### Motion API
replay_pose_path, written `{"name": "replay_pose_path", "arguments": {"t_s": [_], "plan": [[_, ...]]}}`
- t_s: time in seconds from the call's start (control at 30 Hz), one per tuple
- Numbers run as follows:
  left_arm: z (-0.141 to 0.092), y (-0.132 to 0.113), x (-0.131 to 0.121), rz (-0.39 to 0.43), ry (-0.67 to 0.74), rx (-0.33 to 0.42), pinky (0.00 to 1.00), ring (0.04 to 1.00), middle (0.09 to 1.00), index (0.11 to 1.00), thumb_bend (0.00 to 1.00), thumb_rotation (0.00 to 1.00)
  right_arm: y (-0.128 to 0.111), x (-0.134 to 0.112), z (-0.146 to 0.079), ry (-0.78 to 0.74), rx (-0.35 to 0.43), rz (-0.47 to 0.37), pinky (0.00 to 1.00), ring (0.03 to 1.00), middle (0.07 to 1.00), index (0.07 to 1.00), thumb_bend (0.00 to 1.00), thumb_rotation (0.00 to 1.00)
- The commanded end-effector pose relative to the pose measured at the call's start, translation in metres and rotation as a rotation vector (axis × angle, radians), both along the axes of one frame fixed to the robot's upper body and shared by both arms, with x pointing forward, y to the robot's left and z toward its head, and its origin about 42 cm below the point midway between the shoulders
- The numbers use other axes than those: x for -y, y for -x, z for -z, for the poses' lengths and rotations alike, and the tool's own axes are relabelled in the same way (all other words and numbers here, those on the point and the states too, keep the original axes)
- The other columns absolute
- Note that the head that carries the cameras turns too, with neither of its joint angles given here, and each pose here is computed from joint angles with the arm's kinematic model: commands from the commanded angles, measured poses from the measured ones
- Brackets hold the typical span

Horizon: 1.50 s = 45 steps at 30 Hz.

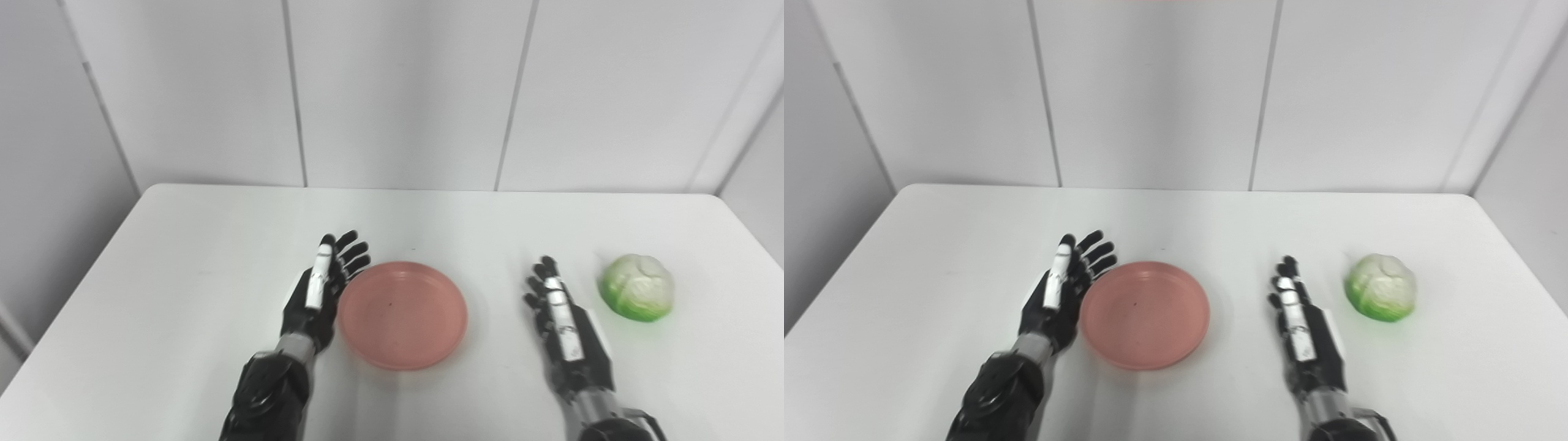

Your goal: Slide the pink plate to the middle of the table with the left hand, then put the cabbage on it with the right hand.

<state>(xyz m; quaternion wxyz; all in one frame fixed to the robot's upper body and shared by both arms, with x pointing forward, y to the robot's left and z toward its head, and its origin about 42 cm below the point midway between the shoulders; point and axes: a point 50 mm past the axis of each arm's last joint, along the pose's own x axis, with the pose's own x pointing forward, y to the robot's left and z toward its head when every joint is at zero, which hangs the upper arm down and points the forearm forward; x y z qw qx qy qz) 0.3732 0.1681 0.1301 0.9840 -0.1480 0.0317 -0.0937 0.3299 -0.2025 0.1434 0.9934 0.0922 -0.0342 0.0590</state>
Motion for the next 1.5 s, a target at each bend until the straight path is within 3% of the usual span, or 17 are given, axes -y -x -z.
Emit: {"name": "replay_pose_path", "arguments": {"t_s": [0.0,0.17,0.63,0.8,1.23,1.3,1.47], "plan": [[-0.003,0.005,0.000,0.004,0.009,0.017,0.89,0.899,0.887,0.889,0.60,1.00,-0.009,-0.011,-0.020,0.001,0.065,-0.007,1.00,1.000,1.000,1.000,0.52,0.87],[0.001,0.019,-0.004,-0.005,-0.007,0.001,0.89,0.901,0.889,0.891,0.59,1.00,-0.014,-0.026,-0.022,0.036,0.071,-0.019,1.00,1.000,1.000,1.000,0.59,0.88],[0.014,0.034,0.003,-0.007,-0.019,0.031,0.89,0.906,0.903,0.894,0.54,1.00,-0.022,-0.041,-0.032,0.073,0.104,-0.007,1.00,1.000,1.000,1.000,0.59,0.91],[0.013,0.034,0.007,0.000,-0.025,0.037,0.90,0.915,0.912,0.906,0.56,1.00,-0.022,-0.036,-0.033,0.086,0.112,-0.011,1.00,1.000,1.000,1.000,0.58,0.92],[0.006,0.038,0.034,0.026,-0.042,0.037,0.96,0.938,0.937,0.926,0.55,1.00,-0.014,-0.012,-0.038,0.078,0.119,0.008,1.00,1.000,0.999,1.000,0.57,0.83],[0.004,0.038,0.040,0.026,-0.032,0.039,0.96,0.943,0.940,0.929,0.54,1.00,-0.014,-0.006,-0.040,0.109,0.137,0.016,1.00,1.000,0.995,1.000,0.62,0.78],[0.002,0.036,0.054,0.026,-0.008,0.029,0.96,0.949,0.945,0.935,0.53,1.00,-0.020,0.014,-0.051,0.369,0.216,0.064,1.00,0.996,0.982,0.996,0.69,0.80]]}}
